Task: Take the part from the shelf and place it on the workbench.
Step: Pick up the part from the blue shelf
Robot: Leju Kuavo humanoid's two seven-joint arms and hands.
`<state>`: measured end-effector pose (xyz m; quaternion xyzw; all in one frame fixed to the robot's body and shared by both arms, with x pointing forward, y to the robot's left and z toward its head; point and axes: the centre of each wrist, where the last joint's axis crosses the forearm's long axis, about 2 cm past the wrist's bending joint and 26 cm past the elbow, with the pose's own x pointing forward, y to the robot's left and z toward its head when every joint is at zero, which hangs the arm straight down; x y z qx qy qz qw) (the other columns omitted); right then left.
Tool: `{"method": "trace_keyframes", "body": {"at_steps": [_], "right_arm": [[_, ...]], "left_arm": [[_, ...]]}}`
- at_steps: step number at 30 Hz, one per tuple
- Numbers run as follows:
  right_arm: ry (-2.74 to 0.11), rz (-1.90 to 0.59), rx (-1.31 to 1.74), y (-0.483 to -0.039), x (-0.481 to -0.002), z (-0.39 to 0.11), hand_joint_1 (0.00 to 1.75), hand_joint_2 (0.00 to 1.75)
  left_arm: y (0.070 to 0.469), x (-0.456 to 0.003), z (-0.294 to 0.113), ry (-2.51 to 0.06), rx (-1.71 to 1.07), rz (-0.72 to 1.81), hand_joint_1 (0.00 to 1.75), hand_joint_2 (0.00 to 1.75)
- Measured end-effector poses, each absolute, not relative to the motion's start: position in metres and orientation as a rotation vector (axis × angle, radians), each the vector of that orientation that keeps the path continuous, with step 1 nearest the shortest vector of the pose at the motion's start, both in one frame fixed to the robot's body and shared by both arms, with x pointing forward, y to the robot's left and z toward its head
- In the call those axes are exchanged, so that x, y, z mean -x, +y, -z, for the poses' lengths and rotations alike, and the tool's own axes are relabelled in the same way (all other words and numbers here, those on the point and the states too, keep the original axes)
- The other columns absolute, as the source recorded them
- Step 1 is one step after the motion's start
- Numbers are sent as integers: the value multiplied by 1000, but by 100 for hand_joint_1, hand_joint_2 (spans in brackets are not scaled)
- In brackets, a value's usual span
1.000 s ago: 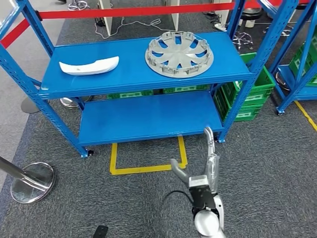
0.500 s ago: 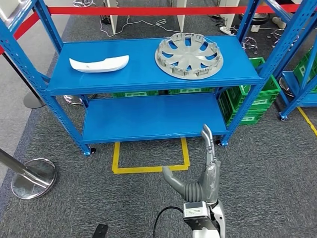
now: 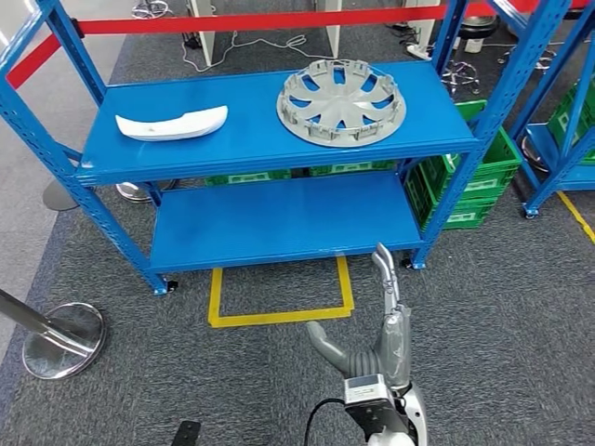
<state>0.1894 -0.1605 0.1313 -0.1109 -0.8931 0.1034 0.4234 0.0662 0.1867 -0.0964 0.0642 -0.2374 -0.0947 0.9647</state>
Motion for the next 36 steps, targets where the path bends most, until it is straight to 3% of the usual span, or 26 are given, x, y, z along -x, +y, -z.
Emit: {"method": "trace_keyframes", "body": {"at_steps": [36], "right_arm": [[-2215, -461, 176, -150, -224, -122, 0, 175]], "left_arm": [[208, -59, 101, -500, -174, 120, 0, 175]]}}
